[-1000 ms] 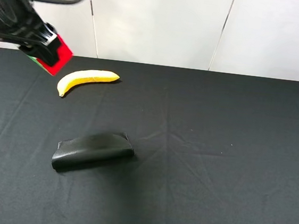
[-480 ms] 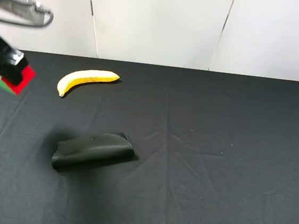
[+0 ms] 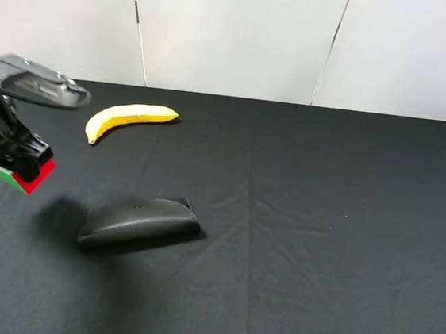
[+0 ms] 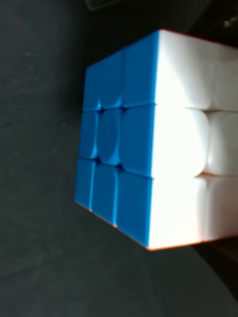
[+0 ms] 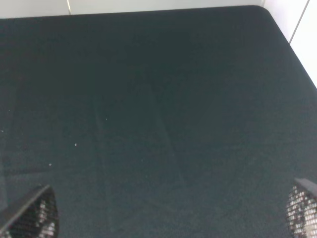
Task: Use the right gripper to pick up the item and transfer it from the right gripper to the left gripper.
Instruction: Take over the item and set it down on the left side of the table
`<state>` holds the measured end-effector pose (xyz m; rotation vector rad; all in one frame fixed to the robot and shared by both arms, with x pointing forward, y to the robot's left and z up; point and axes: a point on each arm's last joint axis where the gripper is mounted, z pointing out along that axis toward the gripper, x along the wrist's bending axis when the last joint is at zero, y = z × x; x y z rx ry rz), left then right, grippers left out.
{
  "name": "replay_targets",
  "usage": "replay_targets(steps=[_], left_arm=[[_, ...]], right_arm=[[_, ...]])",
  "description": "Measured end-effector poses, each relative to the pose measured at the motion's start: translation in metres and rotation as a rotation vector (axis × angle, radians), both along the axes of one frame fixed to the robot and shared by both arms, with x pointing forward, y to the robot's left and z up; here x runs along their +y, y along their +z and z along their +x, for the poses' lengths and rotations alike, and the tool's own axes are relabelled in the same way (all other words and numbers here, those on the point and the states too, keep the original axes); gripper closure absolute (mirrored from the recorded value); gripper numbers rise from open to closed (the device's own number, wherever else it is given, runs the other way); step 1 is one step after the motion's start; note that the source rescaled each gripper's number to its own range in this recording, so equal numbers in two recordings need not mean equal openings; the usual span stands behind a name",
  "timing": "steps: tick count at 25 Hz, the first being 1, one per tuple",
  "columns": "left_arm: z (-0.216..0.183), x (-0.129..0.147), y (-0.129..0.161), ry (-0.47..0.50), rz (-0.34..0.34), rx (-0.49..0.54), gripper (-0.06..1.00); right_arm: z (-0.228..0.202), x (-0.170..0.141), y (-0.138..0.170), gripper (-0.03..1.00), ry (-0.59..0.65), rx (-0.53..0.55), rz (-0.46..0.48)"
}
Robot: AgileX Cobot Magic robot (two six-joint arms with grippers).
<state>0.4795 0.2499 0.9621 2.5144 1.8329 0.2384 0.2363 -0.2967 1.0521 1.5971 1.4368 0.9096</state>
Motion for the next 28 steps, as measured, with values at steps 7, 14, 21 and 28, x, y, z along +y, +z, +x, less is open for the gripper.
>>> replay_targets(steps=[7, 14, 21, 28], left_arm=[[0.014, -0.004, -0.031, 0.021, -0.005, 0.031, 0.94], [0.019, -0.004, -0.04, 0.029, -0.01, 0.029, 0.94], [0.021, 0.0, -0.04, 0.045, -0.014, 0.011, 0.94], [0.024, 0.0, -0.04, 0.037, -0.02, -0.012, 0.77]], right_arm=[[0.0, 0.0, 0.0, -0.03, 0.0, 0.0, 0.0], [0.0, 0.0, 0.0, -0.03, 0.0, 0.0, 0.0], [0.0, 0.0, 0.0, -0.03, 0.0, 0.0, 0.0], [0.0, 0.0, 0.0, -0.03, 0.0, 0.0, 0.0]])
